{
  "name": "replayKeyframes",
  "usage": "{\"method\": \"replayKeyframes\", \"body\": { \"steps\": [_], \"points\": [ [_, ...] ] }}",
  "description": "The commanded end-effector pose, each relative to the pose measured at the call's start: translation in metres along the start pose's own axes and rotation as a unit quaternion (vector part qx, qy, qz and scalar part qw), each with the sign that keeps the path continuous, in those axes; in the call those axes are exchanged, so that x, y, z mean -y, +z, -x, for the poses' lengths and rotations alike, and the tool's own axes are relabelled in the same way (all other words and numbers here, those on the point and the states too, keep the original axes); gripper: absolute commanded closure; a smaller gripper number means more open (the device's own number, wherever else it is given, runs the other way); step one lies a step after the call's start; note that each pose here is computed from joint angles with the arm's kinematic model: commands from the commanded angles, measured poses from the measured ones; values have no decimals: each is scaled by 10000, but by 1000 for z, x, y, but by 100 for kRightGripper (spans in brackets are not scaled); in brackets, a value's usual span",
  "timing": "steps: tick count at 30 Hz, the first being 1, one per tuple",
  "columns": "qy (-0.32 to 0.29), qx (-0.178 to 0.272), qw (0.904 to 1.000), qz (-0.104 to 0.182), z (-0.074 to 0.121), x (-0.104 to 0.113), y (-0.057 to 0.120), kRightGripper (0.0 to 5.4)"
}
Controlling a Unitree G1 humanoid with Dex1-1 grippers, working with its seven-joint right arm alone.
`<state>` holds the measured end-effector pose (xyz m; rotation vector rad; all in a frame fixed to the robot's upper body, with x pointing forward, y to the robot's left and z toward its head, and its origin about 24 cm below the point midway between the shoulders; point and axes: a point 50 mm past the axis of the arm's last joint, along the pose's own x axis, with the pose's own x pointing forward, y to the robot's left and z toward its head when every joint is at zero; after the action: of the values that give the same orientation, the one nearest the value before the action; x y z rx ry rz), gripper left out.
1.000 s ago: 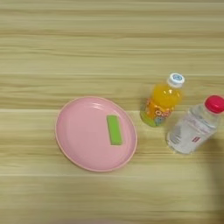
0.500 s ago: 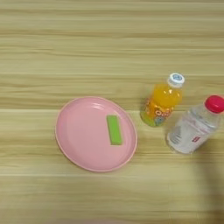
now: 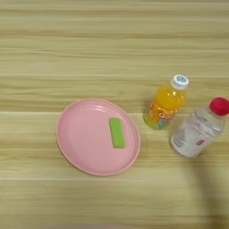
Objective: Move the objects on the table
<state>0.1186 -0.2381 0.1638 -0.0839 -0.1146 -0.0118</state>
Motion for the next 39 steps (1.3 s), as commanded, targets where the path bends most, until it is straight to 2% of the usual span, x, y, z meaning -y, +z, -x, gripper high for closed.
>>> {"method": "replayKeyframes", "body": {
  "steps": [1,11,25,39],
  "points": [
    [433,425,9982,-37,-2,-14,11,452],
    [815,465,9951,-304,-5,-32,8,452],
    [1374,235,9884,-608,-10,-67,-4,452],
    [1728,-149,9836,-502,-27,-98,-22,452]
  ]
}}
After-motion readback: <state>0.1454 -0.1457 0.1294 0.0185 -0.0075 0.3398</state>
